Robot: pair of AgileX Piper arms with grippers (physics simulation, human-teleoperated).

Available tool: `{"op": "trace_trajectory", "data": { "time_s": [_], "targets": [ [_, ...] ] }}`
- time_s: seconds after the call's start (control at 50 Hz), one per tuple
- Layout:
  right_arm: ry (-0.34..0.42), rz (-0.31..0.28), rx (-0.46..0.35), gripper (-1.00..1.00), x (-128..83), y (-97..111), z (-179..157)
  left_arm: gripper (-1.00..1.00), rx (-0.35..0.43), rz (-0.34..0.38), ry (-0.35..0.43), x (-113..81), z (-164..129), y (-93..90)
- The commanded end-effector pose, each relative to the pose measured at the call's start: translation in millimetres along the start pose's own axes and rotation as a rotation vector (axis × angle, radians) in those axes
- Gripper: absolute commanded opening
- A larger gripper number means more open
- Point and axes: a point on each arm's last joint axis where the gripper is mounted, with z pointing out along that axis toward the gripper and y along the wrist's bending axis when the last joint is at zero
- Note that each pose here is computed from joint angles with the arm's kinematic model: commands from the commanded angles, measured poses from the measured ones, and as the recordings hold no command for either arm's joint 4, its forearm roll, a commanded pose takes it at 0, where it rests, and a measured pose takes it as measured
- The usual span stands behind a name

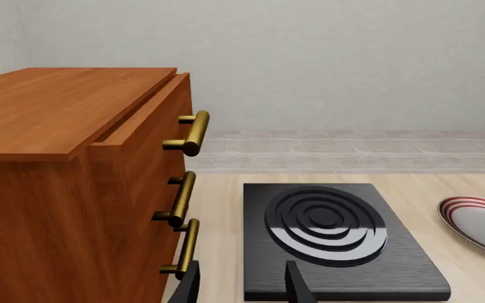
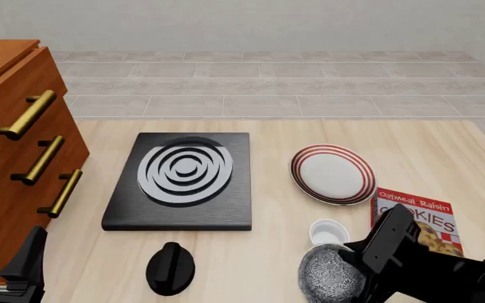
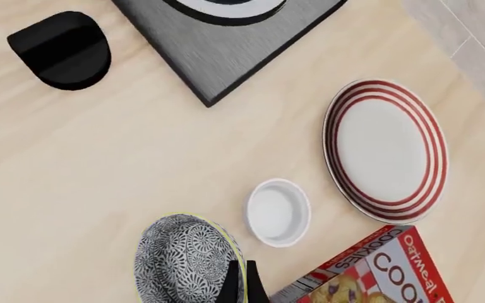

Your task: Pick the akita bowl next to the ramekin and place it on the plate.

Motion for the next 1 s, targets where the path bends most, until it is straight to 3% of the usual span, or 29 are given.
{"op": "trace_trajectory", "data": {
  "time_s": [0.02, 0.7, 1.0],
  "targets": [
    [-0.046, 0.070, 0.013, -1.00, -5.1, -1.5, -10.9, 1.00, 0.000, 0.000, 0.000, 0.0, 0.0, 0.0],
    [-0.141, 0.285, 0.031, -1.00, -5.5, -2.4, -28.4, 1.00, 0.000, 0.000, 0.000, 0.0, 0.0, 0.0],
    [-0.203, 0.437, 0.042, -1.00, -17.7, -9.1, -47.7, 1.00, 0.000, 0.000, 0.000, 0.0, 0.0, 0.0]
  ]
}}
